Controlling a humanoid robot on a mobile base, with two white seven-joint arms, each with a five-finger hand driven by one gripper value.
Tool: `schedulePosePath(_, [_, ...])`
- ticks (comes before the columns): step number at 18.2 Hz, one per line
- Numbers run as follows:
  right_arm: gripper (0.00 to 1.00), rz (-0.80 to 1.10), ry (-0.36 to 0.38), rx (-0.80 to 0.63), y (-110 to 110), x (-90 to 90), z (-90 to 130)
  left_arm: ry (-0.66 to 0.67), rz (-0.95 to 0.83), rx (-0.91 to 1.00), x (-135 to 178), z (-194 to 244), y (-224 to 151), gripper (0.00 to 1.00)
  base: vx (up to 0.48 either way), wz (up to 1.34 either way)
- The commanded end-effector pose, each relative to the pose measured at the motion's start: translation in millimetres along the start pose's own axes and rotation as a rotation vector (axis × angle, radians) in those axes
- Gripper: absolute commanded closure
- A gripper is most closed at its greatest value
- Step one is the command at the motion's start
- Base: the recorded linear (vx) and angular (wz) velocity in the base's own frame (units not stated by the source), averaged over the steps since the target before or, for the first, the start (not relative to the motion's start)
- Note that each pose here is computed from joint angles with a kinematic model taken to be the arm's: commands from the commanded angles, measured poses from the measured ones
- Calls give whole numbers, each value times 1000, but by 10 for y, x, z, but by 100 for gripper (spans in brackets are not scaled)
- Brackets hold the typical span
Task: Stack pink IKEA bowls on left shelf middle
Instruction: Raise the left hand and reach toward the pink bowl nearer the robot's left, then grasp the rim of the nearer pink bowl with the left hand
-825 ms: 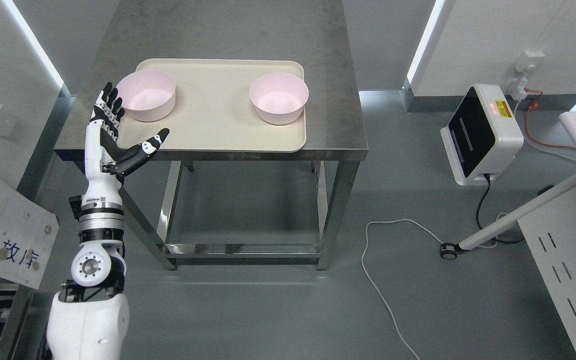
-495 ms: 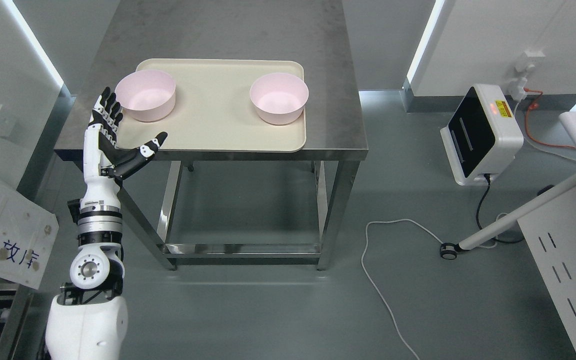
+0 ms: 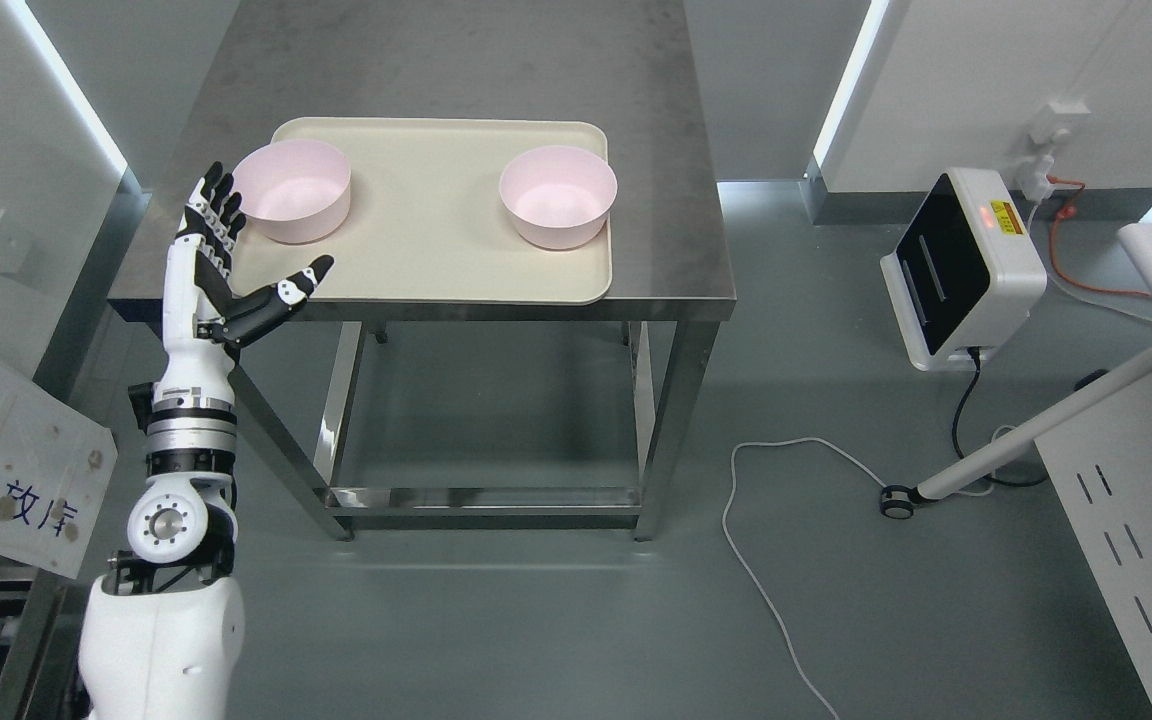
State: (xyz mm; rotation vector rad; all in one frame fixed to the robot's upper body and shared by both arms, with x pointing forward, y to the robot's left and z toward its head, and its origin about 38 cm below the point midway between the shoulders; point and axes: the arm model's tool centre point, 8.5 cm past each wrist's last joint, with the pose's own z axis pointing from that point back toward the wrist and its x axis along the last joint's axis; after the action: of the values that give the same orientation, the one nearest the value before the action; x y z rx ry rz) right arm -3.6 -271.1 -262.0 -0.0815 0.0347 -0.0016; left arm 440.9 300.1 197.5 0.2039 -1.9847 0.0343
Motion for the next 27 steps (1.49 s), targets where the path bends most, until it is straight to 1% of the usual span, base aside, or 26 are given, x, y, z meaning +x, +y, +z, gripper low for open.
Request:
schedulePosePath(1, [0,-11,-6,-17,-114,-70,-6,-20,-53,9,84,-462,287,0,0,0])
schedulePosePath(4, [0,-12,-6,-17,-114,-70,-6,-59,-70,8,299,-910,252,0,0,0])
schedulePosePath(6, [0,-12,-4,-17,-114,-72,-6,-46,-155,-6,352,-1156,216,0,0,0])
schedulePosePath(8, [0,-12,-4,-17,-114,-72,-6,-1,-208,-48,343,-1358,248,0,0,0])
schedulePosePath(10, [0,-11,-6,-17,-114,-70,-6,37,-262,-110,310,-1419,436,0,0,0])
schedulePosePath(13, [0,-11,-4,-17,-114,-72,-6,133,-405,-276,180,-1371,761,0,0,0])
schedulePosePath(14, [0,-12,-6,-17,-114,-70,-6,169,-442,-315,148,-1345,914,1,0,0])
schedulePosePath(15, [0,-12,-4,-17,-114,-72,-6,189,-466,-348,147,-1337,989,1,0,0])
schedulePosePath(17, [0,-11,-6,-17,-114,-70,-6,223,-494,-401,95,-1341,948,1,0,0])
schedulePosePath(18, [0,-11,-4,-17,-114,-72,-6,233,-492,-400,123,-1387,931,1,0,0])
schedulePosePath(20, [0,-12,-6,-17,-114,-70,-6,236,-451,-403,132,-1434,788,0,1,6])
schedulePosePath(22, [0,-11,-6,-17,-114,-70,-6,220,-385,-402,233,-1559,529,0,1,6])
schedulePosePath(24, [0,-11,-4,-17,-114,-72,-6,192,-370,-408,362,-1652,460,0,0,0])
schedulePosePath(27, [0,-11,-4,-17,-114,-72,-6,198,-406,-448,389,-1681,380,0,0,0])
